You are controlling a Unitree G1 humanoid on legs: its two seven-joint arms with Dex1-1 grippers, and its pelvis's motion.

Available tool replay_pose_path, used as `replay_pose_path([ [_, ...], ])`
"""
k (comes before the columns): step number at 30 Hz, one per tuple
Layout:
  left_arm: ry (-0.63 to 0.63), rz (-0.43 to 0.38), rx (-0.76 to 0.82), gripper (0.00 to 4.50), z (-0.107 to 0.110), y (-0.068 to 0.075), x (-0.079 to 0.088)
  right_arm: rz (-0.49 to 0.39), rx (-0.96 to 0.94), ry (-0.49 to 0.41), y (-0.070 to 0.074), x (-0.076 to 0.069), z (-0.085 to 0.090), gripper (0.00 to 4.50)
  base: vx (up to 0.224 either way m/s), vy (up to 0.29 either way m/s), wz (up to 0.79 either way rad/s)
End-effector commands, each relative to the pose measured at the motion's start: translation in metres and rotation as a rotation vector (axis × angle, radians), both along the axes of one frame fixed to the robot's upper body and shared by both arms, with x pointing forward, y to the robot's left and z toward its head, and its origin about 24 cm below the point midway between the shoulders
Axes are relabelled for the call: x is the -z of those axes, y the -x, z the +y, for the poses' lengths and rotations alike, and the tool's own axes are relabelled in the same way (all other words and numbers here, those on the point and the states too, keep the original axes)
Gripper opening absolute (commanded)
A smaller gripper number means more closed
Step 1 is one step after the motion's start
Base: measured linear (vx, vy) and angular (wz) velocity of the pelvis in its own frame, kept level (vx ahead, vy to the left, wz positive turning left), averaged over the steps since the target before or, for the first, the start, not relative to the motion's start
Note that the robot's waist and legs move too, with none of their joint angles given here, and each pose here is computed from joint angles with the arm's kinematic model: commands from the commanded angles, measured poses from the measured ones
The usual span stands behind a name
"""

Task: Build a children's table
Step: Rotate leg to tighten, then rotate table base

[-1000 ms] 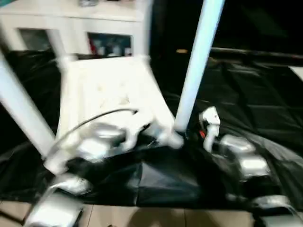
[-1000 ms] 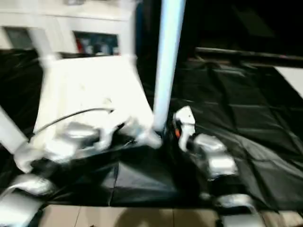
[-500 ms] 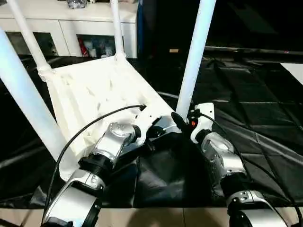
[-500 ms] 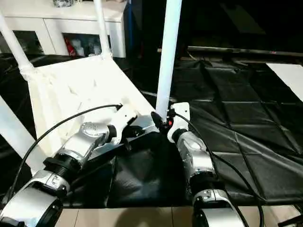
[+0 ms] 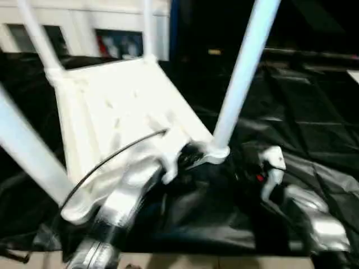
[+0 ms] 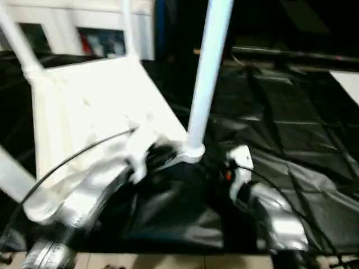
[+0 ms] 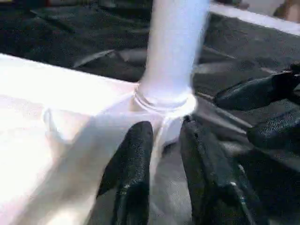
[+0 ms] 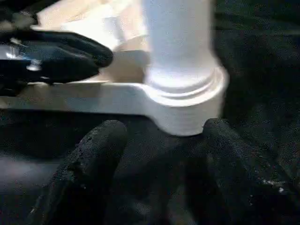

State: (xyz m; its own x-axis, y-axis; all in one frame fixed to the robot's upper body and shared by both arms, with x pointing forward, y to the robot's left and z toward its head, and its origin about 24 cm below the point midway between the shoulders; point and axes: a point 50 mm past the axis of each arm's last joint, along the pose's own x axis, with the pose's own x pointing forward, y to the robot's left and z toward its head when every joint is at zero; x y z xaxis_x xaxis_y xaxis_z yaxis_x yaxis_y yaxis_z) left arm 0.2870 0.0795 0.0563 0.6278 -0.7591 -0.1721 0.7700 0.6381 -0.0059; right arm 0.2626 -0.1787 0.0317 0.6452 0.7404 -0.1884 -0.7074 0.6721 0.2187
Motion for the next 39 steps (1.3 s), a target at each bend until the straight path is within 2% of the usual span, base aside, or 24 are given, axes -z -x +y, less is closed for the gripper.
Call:
replay_pose_path([
  [1,0.021,-0.014,-0.015,1.41,0.006,0.023,-0.004,0.018,-0.122,-0.029,0.006,-0.006,0.009,3.11,0.000,0.000,0.00],
  [3,0.039,-0.009,-0.025,1.61,0.009,0.039,-0.005,0.034,-0.160,-0.031,0.008,-0.007,0.013,3.11,0.000,0.000,0.00],
  [4,0.068,-0.010,-0.056,1.78,0.016,0.056,-0.006,0.032,-0.201,-0.038,0.005,-0.008,0.021,3.11,0.000,0.000,0.00],
  [5,0.068,-0.010,-0.056,1.83,0.016,0.056,-0.006,0.032,-0.201,-0.038,0.005,-0.008,0.021,3.11,0.000,0.000,0.00],
  [6,0.076,-0.009,-0.070,1.90,0.018,0.062,-0.007,0.032,-0.214,-0.043,0.004,-0.008,0.024,3.11,0.000,0.000,0.00],
  [7,0.084,-0.017,-0.104,1.90,0.026,0.075,-0.010,0.021,-0.246,-0.053,-0.002,-0.012,0.031,3.11,0.000,0.000,0.00],
  [10,0.094,-0.029,-0.145,2.29,0.037,0.091,-0.017,0.012,-0.282,-0.071,-0.011,-0.016,0.041,3.11,0.000,0.000,0.00],
  [11,0.094,-0.029,-0.153,2.29,0.039,0.094,-0.018,0.008,-0.286,-0.072,-0.013,-0.017,0.042,3.11,0.000,0.000,0.00],
  [13,0.107,-0.044,-0.173,2.51,0.049,0.108,-0.026,-0.007,-0.294,-0.100,-0.023,-0.023,0.051,3.11,0.000,0.000,0.00],
  [15,0.109,-0.044,-0.180,2.72,0.052,0.113,-0.029,-0.013,-0.292,-0.109,-0.026,-0.025,0.054,3.11,0.000,0.000,0.00],
  [16,0.108,-0.030,-0.180,2.76,0.062,0.127,-0.032,-0.028,-0.290,-0.120,-0.034,-0.029,0.059,3.11,0.000,0.000,0.00],
  [19,0.091,-0.001,-0.189,3.09,0.073,0.143,-0.035,-0.043,-0.284,-0.121,-0.042,-0.031,0.064,3.11,0.000,0.000,0.00],
  [21,0.068,0.036,-0.223,3.17,0.090,0.161,-0.037,-0.067,-0.215,-0.108,-0.055,-0.031,0.066,3.11,0.000,0.000,0.00],
  [23,0.058,0.044,-0.246,3.29,0.098,0.171,-0.039,-0.074,-0.166,-0.100,-0.063,-0.031,0.066,3.11,0.000,0.000,0.00],
  [25,0.029,0.077,-0.242,3.46,0.109,0.188,-0.041,-0.085,-0.004,-0.061,-0.080,-0.029,0.064,3.11,0.000,0.000,0.00],
  [26,0.029,0.077,-0.242,3.56,0.110,0.188,-0.041,-0.085,-0.001,-0.060,-0.080,-0.029,0.064,3.11,0.000,0.000,0.00],
  [29,0.014,0.102,-0.242,3.62,0.117,0.197,-0.042,-0.081,0.147,-0.055,-0.093,-0.029,0.065,3.11,0.000,0.000,0.00],
  [30,0.006,0.102,-0.247,3.84,0.119,0.198,-0.042,-0.085,0.186,-0.049,-0.096,-0.029,0.065,3.11,0.000,0.000,0.00],
  [33,-0.011,0.064,-0.295,4.03,0.132,0.198,-0.047,-0.082,0.291,-0.051,-0.103,-0.029,0.065,3.11,0.000,0.000,0.00],
  [35,-0.031,0.005,-0.333,4.13,0.143,0.194,-0.053,-0.086,0.327,-0.073,-0.107,-0.030,0.065,3.11,0.000,0.000,0.00],
  [36,-0.030,-0.044,-0.357,4.42,0.149,0.189,-0.057,-0.089,0.339,-0.082,-0.109,-0.031,0.064,3.11,0.000,0.000,0.00],
  [39,0.014,-0.177,-0.389,4.48,0.155,0.168,-0.070,-0.098,0.330,-0.100,-0.108,-0.031,0.063,3.11,0.000,0.000,0.00],
])
